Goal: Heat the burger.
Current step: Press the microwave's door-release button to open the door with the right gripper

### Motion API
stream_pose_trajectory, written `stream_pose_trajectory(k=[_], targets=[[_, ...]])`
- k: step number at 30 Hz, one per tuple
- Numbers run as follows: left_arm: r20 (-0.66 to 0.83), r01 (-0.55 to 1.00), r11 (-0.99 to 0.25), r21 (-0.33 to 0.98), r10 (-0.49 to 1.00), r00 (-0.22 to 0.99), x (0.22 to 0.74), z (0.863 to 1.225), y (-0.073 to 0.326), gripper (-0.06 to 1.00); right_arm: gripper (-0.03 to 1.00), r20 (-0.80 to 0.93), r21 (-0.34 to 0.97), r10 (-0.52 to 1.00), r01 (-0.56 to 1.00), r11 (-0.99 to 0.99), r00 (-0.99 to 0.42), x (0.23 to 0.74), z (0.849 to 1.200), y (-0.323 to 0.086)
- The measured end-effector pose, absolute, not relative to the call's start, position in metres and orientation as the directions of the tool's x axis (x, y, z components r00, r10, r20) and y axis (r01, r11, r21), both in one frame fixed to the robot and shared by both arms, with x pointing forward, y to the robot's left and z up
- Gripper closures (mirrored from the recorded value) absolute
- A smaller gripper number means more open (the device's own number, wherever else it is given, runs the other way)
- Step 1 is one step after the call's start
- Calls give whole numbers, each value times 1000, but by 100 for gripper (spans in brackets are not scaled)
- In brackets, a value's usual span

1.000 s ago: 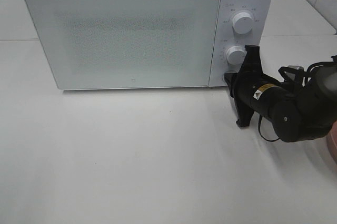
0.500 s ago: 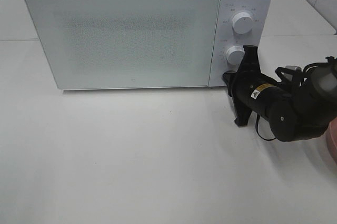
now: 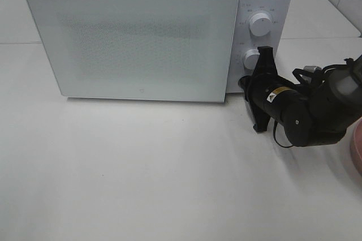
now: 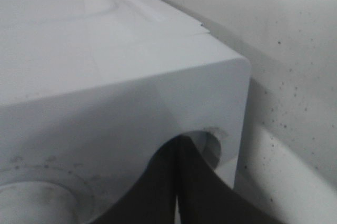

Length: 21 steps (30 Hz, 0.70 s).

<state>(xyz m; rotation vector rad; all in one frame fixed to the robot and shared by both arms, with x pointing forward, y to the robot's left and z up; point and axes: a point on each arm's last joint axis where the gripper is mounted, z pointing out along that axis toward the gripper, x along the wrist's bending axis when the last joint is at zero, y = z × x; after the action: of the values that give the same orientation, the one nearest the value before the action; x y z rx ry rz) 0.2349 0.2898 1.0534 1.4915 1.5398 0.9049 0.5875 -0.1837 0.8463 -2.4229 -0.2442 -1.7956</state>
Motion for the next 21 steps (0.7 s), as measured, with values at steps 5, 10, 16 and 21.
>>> stream_pose_trajectory(k=[5, 10, 16, 21], targets=[[-61, 432, 52, 900, 998, 7, 235, 1053, 290, -3, 97, 951, 16, 77, 200, -980, 299, 590, 846, -183], [-61, 432, 52, 900, 998, 7, 235, 1053, 290, -3, 97, 951, 18, 78, 200, -980, 299, 590, 846, -182], [-61, 432, 52, 900, 998, 7, 235, 1053, 290, -3, 97, 949, 17, 80, 204, -979, 304, 590, 848, -182], [-61, 432, 52, 900, 998, 7, 235, 1053, 290, -3, 97, 948, 21, 88, 213, -977, 307, 587, 851, -184]])
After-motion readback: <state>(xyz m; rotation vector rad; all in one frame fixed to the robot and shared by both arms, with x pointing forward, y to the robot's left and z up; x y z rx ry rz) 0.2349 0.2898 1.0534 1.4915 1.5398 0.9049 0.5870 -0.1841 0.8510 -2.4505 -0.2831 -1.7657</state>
